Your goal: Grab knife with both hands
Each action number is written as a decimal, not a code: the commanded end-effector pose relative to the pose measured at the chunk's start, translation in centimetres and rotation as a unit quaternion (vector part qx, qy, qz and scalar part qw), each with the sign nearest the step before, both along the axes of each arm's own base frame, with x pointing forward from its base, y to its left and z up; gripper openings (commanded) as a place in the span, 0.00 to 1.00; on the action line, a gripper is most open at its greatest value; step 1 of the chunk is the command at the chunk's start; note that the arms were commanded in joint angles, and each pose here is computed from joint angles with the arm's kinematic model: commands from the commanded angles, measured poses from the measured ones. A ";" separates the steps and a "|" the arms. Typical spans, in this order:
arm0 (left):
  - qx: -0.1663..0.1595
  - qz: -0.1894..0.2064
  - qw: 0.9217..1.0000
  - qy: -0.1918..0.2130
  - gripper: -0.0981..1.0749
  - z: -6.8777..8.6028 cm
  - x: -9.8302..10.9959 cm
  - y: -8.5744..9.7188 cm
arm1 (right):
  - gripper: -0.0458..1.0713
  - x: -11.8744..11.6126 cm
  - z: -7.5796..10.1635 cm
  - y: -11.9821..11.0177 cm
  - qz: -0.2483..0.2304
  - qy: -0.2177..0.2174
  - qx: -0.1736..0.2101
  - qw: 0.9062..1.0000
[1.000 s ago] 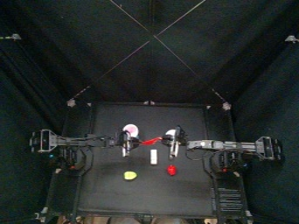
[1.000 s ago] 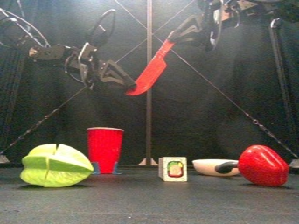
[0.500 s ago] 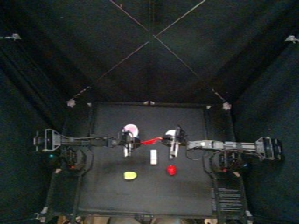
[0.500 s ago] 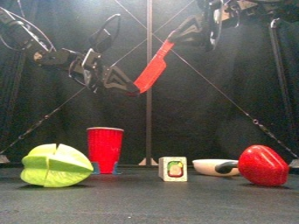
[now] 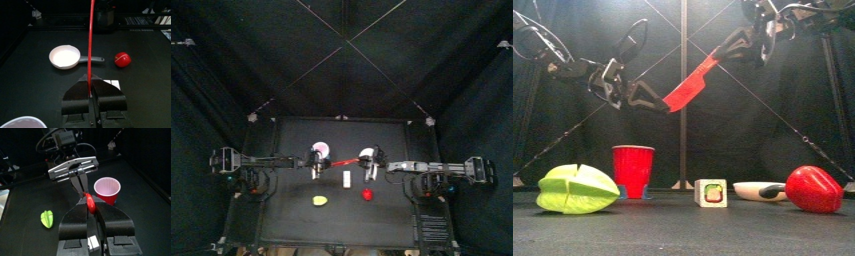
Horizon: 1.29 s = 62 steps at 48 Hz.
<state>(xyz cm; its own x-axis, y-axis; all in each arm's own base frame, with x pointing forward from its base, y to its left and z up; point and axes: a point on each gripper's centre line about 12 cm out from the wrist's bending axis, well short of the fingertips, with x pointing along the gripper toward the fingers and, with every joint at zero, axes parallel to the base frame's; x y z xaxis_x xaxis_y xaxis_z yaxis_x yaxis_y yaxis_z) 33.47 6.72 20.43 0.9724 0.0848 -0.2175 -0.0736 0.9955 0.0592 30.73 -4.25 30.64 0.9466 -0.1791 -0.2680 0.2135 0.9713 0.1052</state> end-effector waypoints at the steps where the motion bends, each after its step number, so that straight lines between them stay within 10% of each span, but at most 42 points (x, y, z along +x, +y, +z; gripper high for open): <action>1: 0.004 0.001 0.999 -0.032 0.27 1.8 0.0 0.2 | 0.30 0.0 -1.1 -0.1 -0.005 0.013 0.015 1.000; 21: -0.008 0.016 0.999 -0.028 0.27 1.1 -0.3 0.6 | 0.29 -0.6 -7.2 -0.4 -0.028 0.094 0.063 0.993; 37: -0.009 0.008 1.000 -0.009 0.27 -0.1 -0.4 0.3 | 0.29 0.5 -10.1 -0.5 -0.012 0.146 0.028 0.989; 62: 0.038 -0.052 0.998 0.023 0.27 -1.7 0.1 -1.0 | 0.29 0.2 -10.1 0.0 0.001 0.149 0.004 0.989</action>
<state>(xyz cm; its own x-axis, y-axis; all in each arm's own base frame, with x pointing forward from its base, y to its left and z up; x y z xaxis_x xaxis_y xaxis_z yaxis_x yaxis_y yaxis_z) 32.52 6.00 17.51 0.9507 0.0212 -0.3094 0.0199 0.9914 0.1291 30.68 -4.00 19.56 0.8126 -0.1631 -0.5595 0.2122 0.9769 0.0234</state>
